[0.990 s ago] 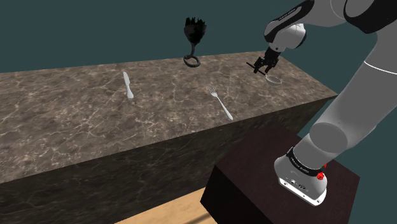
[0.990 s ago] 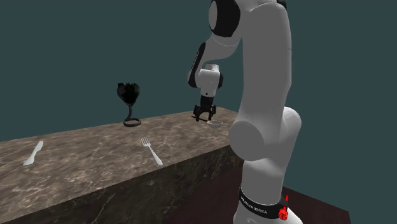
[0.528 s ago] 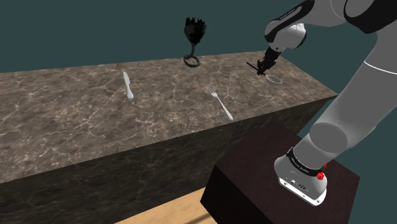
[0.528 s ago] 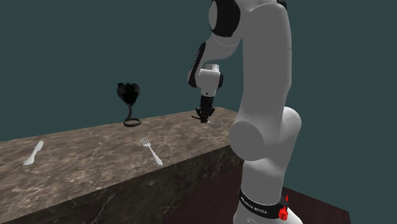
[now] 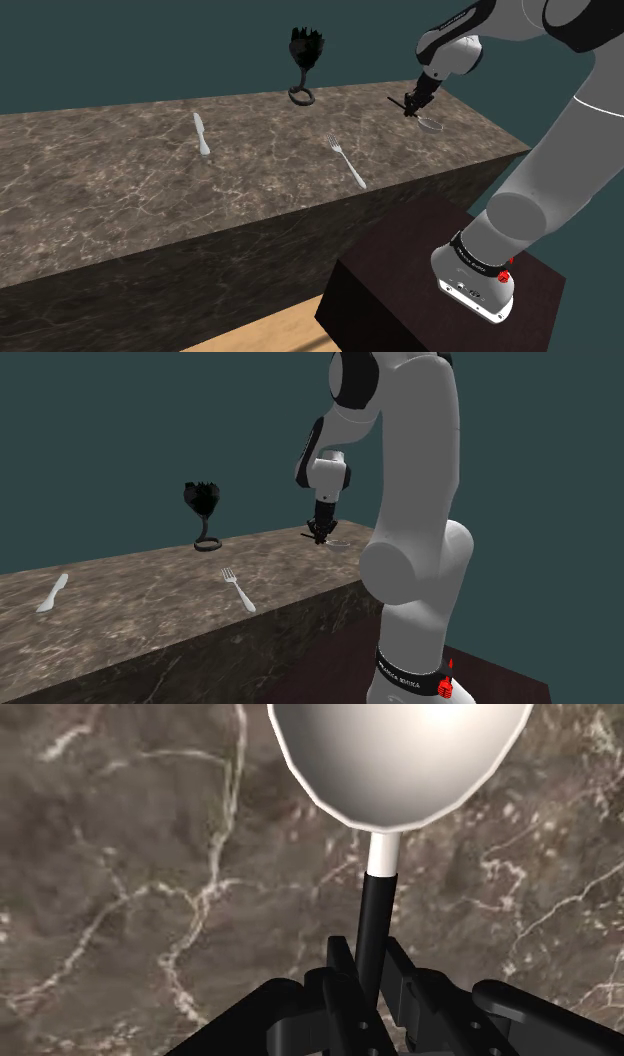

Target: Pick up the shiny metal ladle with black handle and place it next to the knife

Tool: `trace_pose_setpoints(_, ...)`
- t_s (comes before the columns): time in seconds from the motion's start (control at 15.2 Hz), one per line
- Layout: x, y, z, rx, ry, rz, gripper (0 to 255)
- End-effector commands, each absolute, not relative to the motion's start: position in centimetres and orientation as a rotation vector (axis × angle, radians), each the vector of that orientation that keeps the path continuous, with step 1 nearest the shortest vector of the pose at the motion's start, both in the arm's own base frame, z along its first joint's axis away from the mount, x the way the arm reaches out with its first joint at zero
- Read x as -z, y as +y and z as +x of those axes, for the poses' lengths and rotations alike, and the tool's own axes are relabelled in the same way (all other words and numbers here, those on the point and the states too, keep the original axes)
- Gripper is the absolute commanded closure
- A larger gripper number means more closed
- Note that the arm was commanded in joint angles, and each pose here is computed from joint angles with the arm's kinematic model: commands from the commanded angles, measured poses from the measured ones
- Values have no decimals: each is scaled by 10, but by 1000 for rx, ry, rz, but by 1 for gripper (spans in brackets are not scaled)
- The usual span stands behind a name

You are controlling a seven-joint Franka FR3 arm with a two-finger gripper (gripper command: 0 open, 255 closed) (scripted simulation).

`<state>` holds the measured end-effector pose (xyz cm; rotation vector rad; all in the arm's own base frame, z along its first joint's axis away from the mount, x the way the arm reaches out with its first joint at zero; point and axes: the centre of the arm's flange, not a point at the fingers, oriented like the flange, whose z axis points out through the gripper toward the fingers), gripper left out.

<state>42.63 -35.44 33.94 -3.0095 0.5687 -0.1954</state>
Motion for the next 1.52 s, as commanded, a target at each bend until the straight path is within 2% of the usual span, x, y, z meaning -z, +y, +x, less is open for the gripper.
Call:
trace_pose_setpoints(0.0, -349, -354, 426, 194, 568, -3009, 255)
trace_pose_setpoints(1.19, -444, -354, 426, 194, 568, -3009, 255)
trace_pose_setpoints(1.45, -444, -303, 439, 194, 568, -3009, 255)
